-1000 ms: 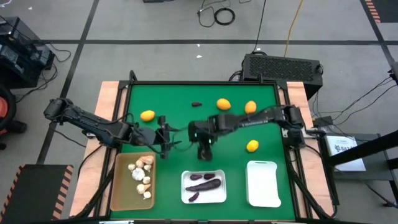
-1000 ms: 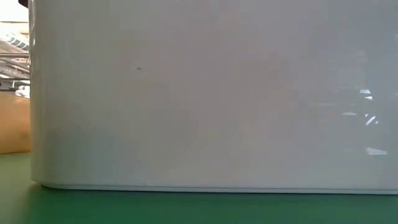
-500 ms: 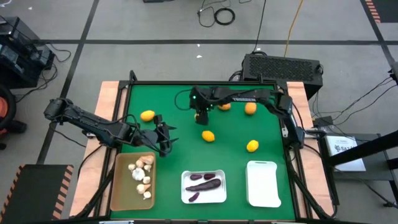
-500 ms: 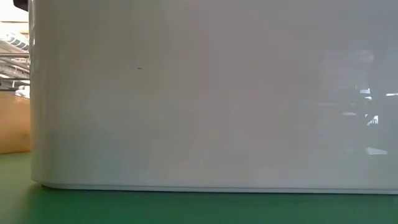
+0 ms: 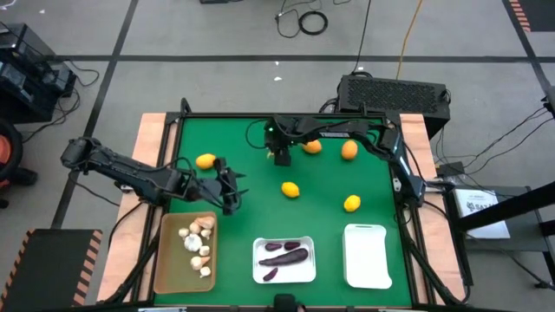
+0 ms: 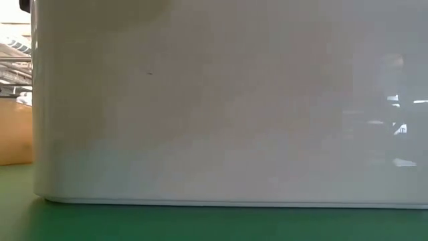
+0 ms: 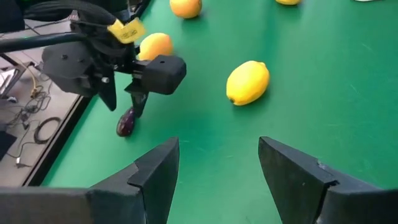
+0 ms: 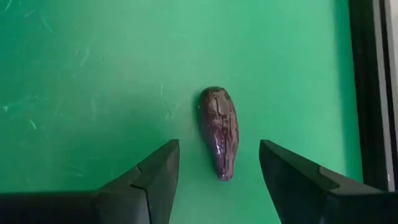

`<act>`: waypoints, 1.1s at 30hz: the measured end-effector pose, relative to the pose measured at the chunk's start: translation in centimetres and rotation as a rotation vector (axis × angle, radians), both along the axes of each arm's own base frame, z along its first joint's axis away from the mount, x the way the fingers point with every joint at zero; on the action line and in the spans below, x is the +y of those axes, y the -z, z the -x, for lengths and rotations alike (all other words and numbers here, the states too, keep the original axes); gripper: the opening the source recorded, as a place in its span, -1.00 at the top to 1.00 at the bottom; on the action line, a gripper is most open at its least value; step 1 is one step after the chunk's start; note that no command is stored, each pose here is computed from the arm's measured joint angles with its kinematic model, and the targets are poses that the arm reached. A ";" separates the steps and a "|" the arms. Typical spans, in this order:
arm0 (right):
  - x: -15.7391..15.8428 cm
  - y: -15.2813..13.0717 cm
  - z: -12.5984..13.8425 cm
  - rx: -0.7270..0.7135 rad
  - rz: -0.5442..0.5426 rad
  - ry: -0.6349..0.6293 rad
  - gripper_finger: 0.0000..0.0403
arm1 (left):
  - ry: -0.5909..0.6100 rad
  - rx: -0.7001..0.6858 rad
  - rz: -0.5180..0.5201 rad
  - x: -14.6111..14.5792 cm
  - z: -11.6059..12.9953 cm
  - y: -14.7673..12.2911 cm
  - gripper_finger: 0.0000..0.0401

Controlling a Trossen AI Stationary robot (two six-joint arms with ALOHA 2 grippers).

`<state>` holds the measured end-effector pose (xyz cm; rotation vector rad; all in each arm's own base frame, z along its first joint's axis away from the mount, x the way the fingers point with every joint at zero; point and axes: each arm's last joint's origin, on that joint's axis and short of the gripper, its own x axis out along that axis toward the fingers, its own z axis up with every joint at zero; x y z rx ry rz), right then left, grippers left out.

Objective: Sort produce into baskets
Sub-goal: Put the eggplant into the left white bin

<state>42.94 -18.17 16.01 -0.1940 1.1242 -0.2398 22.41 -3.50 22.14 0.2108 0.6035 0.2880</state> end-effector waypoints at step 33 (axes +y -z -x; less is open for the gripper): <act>-0.5 -2.6 1.7 0.137 0.185 0.011 -0.01 | -0.090 0.015 -0.010 3.5 -0.6 0.2 -0.14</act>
